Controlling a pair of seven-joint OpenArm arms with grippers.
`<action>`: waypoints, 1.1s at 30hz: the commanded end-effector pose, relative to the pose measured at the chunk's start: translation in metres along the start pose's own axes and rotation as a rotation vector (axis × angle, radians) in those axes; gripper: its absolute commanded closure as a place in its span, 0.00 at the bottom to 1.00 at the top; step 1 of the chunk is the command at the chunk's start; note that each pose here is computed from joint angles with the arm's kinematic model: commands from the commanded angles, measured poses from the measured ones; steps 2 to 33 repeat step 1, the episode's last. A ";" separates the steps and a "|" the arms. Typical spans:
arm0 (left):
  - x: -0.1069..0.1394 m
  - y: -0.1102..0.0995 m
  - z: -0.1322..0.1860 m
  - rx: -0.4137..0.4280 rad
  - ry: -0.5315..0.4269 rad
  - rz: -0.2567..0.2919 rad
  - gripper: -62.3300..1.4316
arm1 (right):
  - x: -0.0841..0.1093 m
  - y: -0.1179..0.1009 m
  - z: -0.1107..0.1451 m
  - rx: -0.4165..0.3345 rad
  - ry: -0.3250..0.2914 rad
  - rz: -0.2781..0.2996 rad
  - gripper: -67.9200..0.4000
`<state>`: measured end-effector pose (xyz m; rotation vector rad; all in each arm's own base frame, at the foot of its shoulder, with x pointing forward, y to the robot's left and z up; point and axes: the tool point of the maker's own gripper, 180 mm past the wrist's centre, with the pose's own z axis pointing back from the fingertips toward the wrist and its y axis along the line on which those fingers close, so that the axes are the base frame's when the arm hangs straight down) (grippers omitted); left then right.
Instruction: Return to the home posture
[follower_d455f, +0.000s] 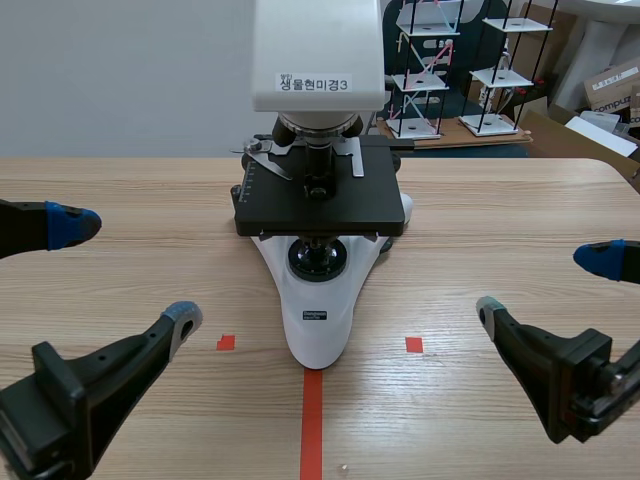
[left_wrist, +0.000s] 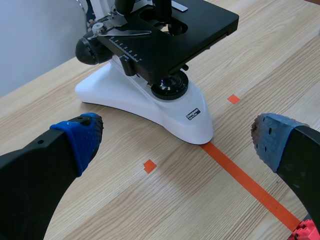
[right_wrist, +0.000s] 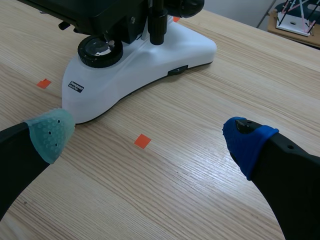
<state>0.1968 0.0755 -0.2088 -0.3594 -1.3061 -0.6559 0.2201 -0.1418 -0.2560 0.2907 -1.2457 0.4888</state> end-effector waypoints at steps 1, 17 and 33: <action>0.003 -0.001 0.000 0.006 -0.016 0.016 0.00 | 0.011 -0.002 0.000 -0.001 -0.032 0.015 0.00; 0.003 -0.001 0.000 0.006 -0.016 0.016 0.00 | 0.011 -0.002 0.000 -0.001 -0.032 0.015 0.00; 0.003 -0.001 0.000 0.006 -0.016 0.016 0.00 | 0.011 -0.002 0.000 -0.001 -0.032 0.015 0.00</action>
